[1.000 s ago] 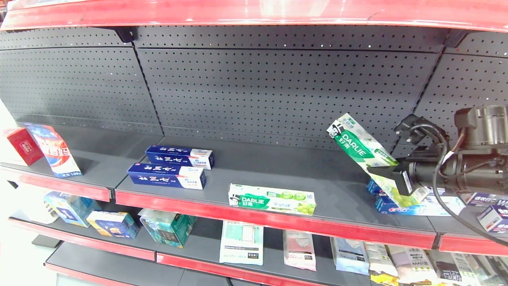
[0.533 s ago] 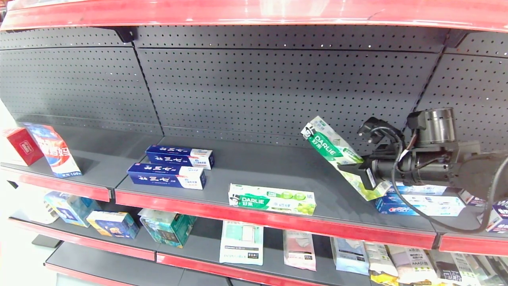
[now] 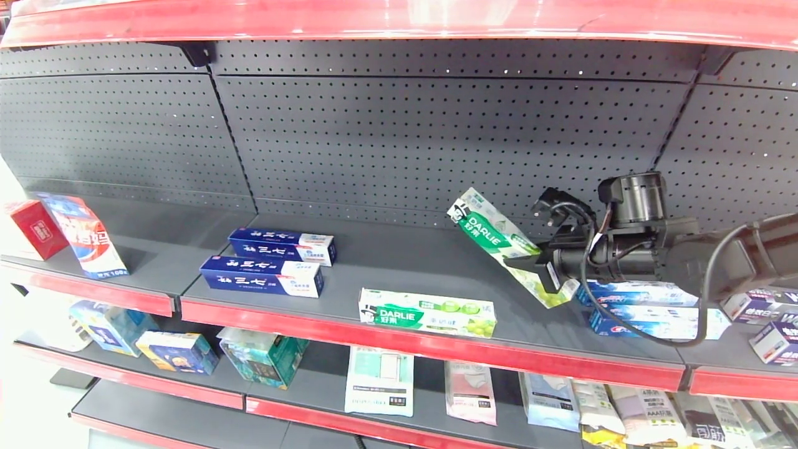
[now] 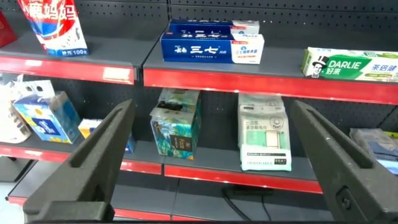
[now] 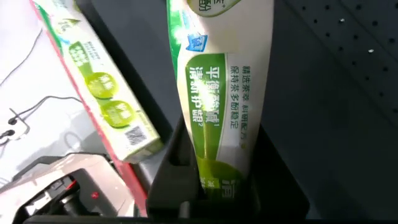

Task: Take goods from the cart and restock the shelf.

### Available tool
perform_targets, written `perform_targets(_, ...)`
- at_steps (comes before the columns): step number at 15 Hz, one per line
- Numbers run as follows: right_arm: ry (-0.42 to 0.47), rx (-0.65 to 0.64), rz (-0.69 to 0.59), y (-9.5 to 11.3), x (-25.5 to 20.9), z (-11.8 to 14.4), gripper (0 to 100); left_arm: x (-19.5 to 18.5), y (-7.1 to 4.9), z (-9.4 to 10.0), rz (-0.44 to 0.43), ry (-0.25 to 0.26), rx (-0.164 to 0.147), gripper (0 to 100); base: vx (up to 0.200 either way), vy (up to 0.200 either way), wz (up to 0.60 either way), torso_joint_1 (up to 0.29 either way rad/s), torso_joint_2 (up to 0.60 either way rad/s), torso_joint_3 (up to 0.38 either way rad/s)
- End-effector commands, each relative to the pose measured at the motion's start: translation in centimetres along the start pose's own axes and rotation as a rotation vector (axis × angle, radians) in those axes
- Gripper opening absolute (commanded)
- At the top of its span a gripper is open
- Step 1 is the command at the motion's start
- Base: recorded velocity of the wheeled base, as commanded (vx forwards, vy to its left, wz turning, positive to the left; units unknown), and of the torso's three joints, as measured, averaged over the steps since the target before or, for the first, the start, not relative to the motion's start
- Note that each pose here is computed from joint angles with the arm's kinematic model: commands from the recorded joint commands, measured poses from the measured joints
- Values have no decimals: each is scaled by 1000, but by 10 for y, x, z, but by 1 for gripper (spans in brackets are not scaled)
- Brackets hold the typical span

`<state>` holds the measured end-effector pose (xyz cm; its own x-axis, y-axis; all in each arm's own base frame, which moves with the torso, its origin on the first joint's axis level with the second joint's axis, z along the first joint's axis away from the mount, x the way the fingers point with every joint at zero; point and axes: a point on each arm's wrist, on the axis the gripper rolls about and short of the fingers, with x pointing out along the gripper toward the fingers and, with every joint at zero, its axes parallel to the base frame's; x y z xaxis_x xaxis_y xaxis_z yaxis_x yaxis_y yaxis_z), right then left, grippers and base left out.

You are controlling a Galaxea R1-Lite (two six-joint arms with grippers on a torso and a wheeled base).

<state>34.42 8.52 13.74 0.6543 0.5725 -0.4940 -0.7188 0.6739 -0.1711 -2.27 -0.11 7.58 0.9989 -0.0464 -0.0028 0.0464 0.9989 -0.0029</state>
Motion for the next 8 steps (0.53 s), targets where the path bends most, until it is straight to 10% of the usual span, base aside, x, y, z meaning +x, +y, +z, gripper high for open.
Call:
perform_targets(1, -17, -6, 4, -15, 6, -3, 0, 0, 0, 0, 0, 0, 0, 100, 0, 0, 0, 0, 0, 0)
perform_targets(8, -40, 5, 10, -41, 29, -6, 0, 0, 0, 0, 0, 0, 0, 100, 0, 0, 0, 0, 0, 0)
